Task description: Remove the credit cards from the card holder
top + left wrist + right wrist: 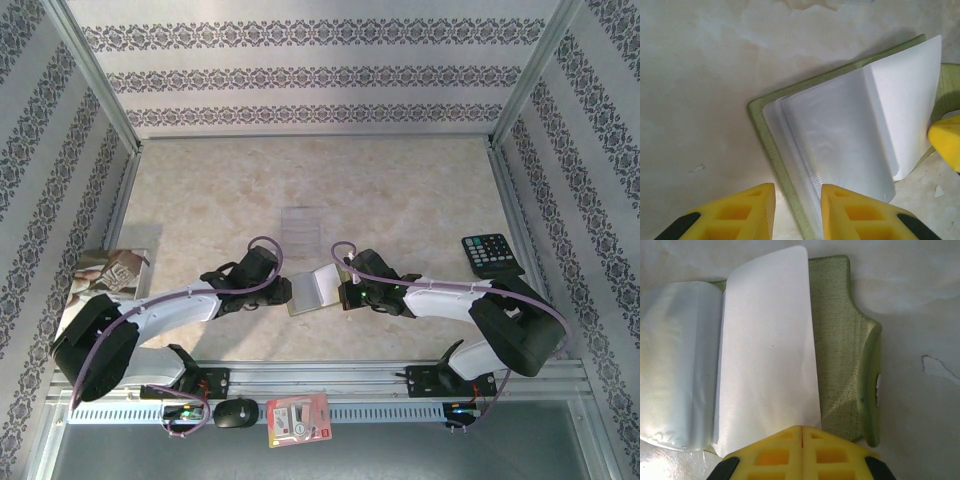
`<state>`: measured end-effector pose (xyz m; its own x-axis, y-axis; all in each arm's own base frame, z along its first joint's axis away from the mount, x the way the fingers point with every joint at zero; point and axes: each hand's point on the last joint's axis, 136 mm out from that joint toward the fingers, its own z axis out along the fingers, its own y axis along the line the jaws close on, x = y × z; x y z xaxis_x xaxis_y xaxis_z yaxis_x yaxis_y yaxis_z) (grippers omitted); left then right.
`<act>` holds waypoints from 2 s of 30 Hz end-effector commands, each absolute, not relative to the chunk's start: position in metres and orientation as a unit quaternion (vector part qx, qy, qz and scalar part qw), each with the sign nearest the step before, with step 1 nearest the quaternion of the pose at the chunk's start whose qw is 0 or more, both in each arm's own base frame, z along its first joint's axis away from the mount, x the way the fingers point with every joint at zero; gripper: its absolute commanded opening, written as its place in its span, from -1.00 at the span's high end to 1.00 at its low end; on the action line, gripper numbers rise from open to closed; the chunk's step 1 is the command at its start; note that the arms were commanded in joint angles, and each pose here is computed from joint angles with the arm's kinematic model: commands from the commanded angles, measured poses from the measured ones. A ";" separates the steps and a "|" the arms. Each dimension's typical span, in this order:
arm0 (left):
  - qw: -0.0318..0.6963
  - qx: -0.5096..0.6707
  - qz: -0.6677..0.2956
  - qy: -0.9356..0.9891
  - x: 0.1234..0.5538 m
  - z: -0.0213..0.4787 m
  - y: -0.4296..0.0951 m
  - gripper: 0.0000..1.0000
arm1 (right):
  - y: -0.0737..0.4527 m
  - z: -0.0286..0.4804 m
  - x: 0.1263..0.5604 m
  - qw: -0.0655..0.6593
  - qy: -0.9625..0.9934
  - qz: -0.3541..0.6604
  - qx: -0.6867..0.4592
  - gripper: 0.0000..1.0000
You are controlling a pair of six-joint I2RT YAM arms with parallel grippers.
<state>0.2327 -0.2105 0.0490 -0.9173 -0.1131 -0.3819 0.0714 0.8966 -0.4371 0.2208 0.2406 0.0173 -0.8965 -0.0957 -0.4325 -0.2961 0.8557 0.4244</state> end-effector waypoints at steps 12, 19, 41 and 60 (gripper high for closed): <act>0.221 0.003 -0.267 0.938 0.260 0.056 -0.240 0.41 | 0.237 0.007 0.219 0.195 0.948 0.229 -0.104 0.93; 0.212 -0.009 -0.250 0.945 0.257 0.048 -0.233 0.41 | 0.237 0.008 0.220 0.198 0.947 0.230 -0.103 0.93; 0.195 -0.011 -0.232 0.953 0.253 0.035 -0.232 0.39 | 0.237 0.005 0.218 0.194 0.948 0.230 -0.102 0.93; 0.162 0.009 -0.305 0.938 0.251 0.033 -0.290 0.39 | 0.242 0.001 0.216 0.183 0.947 0.244 -0.104 0.94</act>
<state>0.2614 -0.2715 0.0346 -0.9297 -0.0975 -0.3551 0.1087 0.8486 -0.5178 0.2247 0.2459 0.0169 -0.8917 -0.0916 -0.4432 -0.3038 0.8469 0.4364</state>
